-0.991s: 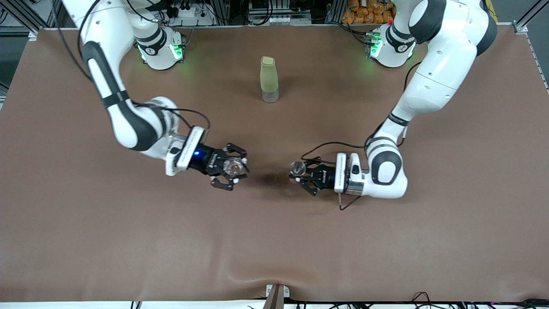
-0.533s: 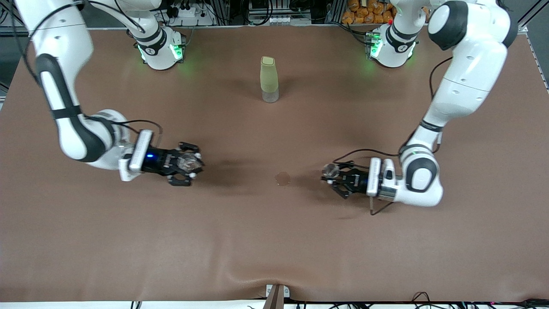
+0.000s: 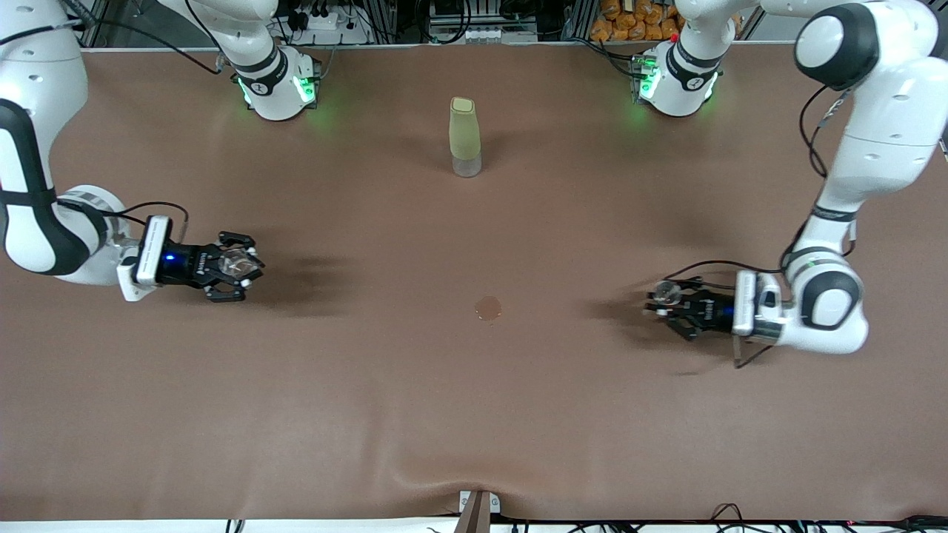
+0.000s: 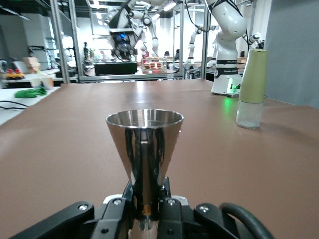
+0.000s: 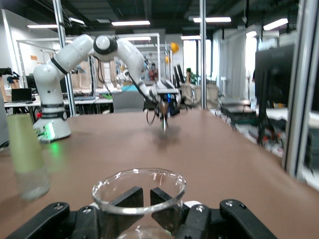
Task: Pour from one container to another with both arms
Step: 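Carry the glass cup back while the left gripper carries the jigger back, then lower the glass cup and open the right gripper while the left releases the jigger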
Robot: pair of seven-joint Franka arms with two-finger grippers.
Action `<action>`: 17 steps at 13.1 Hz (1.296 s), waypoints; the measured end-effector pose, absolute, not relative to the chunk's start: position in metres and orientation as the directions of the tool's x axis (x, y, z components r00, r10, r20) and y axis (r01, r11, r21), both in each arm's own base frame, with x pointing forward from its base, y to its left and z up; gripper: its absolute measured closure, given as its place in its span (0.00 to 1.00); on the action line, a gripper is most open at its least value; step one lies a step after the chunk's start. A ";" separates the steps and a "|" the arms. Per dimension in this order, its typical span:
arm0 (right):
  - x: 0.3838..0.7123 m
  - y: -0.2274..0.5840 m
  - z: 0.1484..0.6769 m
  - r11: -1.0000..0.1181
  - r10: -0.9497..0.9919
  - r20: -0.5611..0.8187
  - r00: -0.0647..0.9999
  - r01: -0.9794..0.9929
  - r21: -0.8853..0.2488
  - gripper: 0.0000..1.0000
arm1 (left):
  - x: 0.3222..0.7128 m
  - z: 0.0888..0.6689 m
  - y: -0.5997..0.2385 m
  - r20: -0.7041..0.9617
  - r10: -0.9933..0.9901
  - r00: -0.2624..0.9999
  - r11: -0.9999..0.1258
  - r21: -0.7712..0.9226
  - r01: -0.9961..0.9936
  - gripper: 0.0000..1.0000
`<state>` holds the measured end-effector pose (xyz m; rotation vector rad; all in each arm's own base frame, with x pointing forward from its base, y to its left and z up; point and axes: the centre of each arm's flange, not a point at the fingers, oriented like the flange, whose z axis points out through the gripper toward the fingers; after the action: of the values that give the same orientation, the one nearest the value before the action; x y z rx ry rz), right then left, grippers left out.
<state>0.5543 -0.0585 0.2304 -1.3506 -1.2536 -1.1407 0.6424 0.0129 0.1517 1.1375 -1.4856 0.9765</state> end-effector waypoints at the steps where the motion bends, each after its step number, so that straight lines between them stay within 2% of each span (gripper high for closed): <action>1: 0.546 -0.076 0.216 -0.045 0.140 0.987 0.074 0.997 -0.069 0.84 | 0.638 0.151 0.037 0.983 -0.164 -0.079 0.212 -0.043 -0.976 0.79; 3: 0.531 -0.101 0.185 -0.061 0.140 0.985 0.100 0.994 -0.092 0.84 | 0.630 0.144 0.077 0.985 -0.153 -0.077 0.158 -0.053 -0.986 0.79; 7: 0.518 -0.108 0.136 -0.062 0.121 0.990 0.074 0.996 -0.067 0.84 | 0.605 0.109 0.133 0.991 -0.135 -0.018 0.074 -0.008 -0.997 0.79; 11: 0.517 -0.097 0.113 -0.037 0.113 0.991 0.064 0.997 -0.061 0.84 | 0.589 0.089 0.155 0.990 -0.143 0.014 0.068 0.024 -0.997 0.79; 17: 0.534 -0.081 0.079 0.005 0.122 0.992 0.026 1.000 -0.027 0.84 | 0.578 0.080 0.165 0.990 -0.134 0.043 0.071 0.053 -0.996 0.79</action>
<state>0.5340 -0.0809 0.0789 -1.3061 -1.2813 -1.1247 0.5781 0.1647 0.0798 1.2717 -1.3041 1.0526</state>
